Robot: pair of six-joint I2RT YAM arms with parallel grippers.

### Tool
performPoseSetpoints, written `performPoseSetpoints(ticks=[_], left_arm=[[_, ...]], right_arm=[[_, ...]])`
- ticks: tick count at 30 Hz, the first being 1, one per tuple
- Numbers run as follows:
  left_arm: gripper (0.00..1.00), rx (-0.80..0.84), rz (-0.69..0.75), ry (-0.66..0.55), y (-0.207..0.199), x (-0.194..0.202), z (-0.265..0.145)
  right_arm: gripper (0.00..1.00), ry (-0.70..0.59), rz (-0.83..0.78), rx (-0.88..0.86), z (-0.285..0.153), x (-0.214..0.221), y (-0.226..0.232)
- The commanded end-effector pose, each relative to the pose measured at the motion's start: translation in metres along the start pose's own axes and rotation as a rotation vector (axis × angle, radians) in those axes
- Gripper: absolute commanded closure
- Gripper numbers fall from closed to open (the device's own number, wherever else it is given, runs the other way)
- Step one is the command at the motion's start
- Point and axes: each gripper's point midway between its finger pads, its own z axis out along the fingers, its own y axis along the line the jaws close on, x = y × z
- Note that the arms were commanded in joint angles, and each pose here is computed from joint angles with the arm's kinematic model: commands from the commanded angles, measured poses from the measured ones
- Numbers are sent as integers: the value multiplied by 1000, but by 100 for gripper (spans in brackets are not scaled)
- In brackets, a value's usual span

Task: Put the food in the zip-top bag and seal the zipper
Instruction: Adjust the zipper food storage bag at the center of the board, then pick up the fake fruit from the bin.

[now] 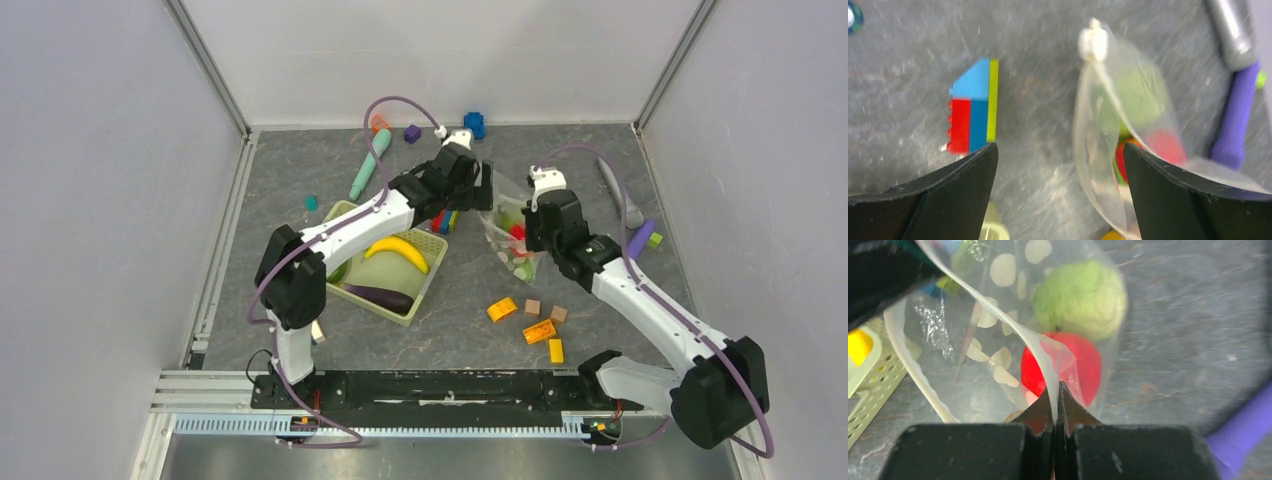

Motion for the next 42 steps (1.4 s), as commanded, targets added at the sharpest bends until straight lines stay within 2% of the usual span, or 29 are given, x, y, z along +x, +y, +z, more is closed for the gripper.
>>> performPoseSetpoints(ticks=[1, 6, 11, 16, 18, 21, 28, 42], left_arm=[[0, 114, 73, -13, -3, -2, -56], [0, 127, 49, -85, 16, -1, -111], [0, -35, -40, -160, 70, 11, -146], [0, -202, -143, -186, 124, 37, -157], [0, -235, -203, -161, 142, 51, -155], [0, -274, -366, -130, 157, 70, -152], [0, -255, -684, -208, 157, 81, -125], [1, -399, -1025, -258, 184, 100, -72]], right_arm=[[99, -58, 108, -190, 20, -5, 42], [99, -76, 152, -178, 23, -4, 43], [98, -122, 157, -197, 8, -14, 44], [97, -102, 146, -165, -3, -11, 35], [96, -101, 141, -158, -5, -10, 32], [96, -99, 139, -148, -6, -8, 30], [96, -80, 137, -152, 0, -1, 32], [96, -82, 115, -128, -1, 2, 27]])
